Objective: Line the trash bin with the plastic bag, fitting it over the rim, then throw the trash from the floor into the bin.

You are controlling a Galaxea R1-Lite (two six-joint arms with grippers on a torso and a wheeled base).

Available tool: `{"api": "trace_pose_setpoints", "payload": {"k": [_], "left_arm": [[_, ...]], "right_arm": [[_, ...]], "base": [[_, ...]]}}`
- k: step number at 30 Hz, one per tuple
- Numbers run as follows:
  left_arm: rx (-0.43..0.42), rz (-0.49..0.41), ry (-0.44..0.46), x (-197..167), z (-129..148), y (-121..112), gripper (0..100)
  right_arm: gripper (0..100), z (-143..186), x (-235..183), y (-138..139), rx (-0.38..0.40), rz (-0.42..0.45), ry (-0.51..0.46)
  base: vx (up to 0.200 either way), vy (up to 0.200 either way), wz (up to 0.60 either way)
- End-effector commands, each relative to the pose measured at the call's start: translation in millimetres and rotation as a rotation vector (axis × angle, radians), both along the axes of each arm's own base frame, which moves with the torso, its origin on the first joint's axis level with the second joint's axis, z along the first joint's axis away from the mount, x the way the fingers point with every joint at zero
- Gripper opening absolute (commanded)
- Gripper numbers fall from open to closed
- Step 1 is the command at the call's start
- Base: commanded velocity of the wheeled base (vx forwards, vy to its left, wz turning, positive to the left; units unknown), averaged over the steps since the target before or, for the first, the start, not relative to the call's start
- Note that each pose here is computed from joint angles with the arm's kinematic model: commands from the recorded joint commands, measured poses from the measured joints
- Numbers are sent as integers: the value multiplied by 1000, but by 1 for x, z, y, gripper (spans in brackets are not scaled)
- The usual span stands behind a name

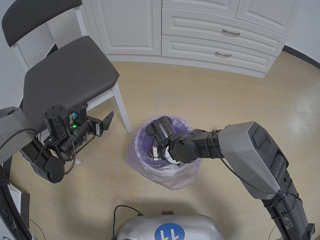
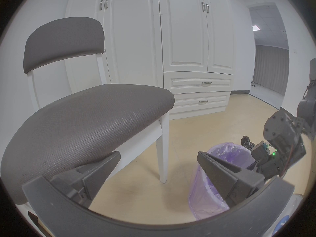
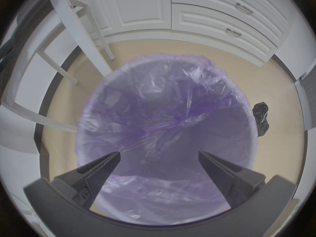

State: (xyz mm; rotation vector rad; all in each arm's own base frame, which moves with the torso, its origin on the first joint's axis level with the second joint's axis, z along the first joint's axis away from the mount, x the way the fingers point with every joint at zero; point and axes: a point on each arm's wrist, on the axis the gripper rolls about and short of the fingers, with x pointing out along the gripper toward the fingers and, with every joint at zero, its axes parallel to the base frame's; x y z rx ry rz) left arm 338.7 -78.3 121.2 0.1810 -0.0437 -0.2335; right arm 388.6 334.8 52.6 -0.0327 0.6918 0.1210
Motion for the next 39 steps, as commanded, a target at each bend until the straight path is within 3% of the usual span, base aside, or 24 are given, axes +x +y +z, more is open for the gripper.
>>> {"api": "trace_pose_setpoints", "payload": {"k": [1,19,27,39], "left_arm": [[2,5,3,0,-1,1,100],[2,5,2,0,-1,2,100],[2,5,3,0,-1,2,100],[-2,6,-13,-2,0,2,100]], "right_arm": [[100,-9,7,-7,-12,-27,11],[100,1,-57,1,-65,6,71],[100,5,-69,3,-36,14,17],[100,-1,-92,5,-65,53,42]], "base": [[0,0,0],[0,0,0],[0,0,0],[0,0,0]]}}
